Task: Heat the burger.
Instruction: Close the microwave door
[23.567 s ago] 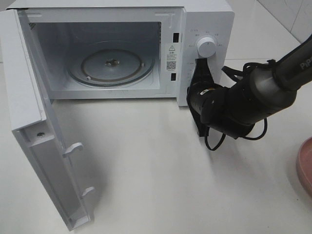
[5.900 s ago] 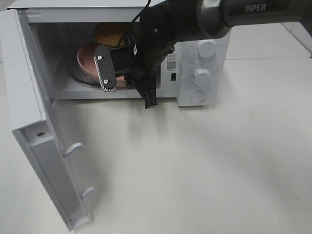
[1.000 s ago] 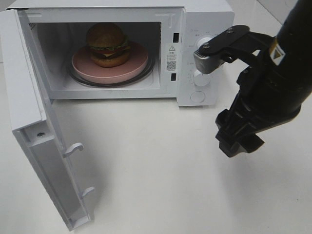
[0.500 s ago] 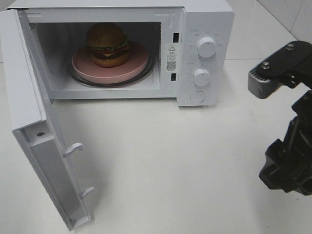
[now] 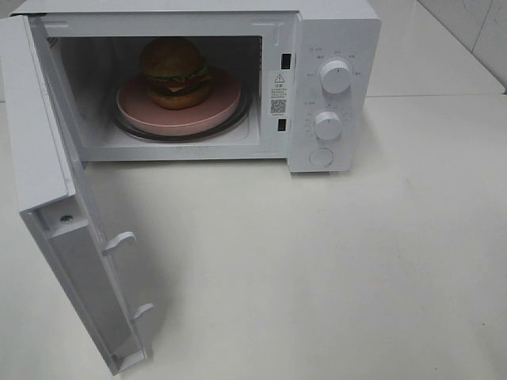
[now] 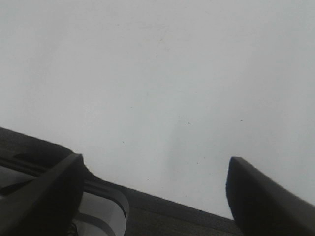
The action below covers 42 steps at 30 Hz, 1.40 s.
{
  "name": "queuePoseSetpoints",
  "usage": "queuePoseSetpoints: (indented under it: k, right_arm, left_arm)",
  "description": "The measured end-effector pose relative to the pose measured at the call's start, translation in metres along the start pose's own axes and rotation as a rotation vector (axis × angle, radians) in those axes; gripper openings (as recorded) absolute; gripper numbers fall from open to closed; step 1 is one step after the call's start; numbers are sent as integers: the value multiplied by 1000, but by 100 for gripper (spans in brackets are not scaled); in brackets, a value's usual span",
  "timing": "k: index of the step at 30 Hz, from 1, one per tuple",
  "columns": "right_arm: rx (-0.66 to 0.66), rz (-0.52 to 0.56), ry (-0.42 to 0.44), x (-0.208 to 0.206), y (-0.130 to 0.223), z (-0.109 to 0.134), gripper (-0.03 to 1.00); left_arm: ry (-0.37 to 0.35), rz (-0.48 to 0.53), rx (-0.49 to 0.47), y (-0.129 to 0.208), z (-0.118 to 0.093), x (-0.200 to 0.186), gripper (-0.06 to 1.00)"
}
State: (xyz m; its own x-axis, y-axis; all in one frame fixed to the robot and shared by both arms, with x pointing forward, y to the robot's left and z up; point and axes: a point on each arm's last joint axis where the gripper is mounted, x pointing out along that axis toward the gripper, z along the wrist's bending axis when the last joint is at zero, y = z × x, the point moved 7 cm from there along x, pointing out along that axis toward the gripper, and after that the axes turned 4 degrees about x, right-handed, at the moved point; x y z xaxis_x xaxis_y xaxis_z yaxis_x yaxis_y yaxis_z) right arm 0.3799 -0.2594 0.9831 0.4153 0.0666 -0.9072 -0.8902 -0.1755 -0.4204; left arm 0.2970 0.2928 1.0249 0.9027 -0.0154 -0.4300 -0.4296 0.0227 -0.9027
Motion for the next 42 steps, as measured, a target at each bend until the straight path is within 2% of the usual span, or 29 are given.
queuePoseSetpoints:
  k: [7, 14, 16, 17, 20, 22, 28, 33, 42]
  right_arm:
    - [93, -90, 26, -10, 19, -15, 74]
    - [207, -264, 53, -32, 42, -27, 74]
    - [217, -288, 57, -33, 45, -28, 74]
    - [232, -342, 62, -39, 50, -29, 74]
    - [240, -369, 65, -41, 52, -30, 74]
    - [258, -464, 71, -52, 58, -31, 74]
    - [259, -576, 63, -64, 67, -30, 74]
    - [260, -634, 59, -70, 72, -29, 74]
    - [260, -637, 59, -70, 72, -29, 74]
  left_arm:
    - [0, 0, 0, 0, 0, 0, 97]
    - [0, 0, 0, 0, 0, 0, 97]
    - [0, 0, 0, 0, 0, 0, 97]
    - [0, 0, 0, 0, 0, 0, 97]
    - [0, 0, 0, 0, 0, 0, 97]
    - [0, 0, 0, 0, 0, 0, 97]
    - [0, 0, 0, 0, 0, 0, 97]
    - [0, 0, 0, 0, 0, 0, 97]
    - [0, 2, 0, 1, 0, 0, 97]
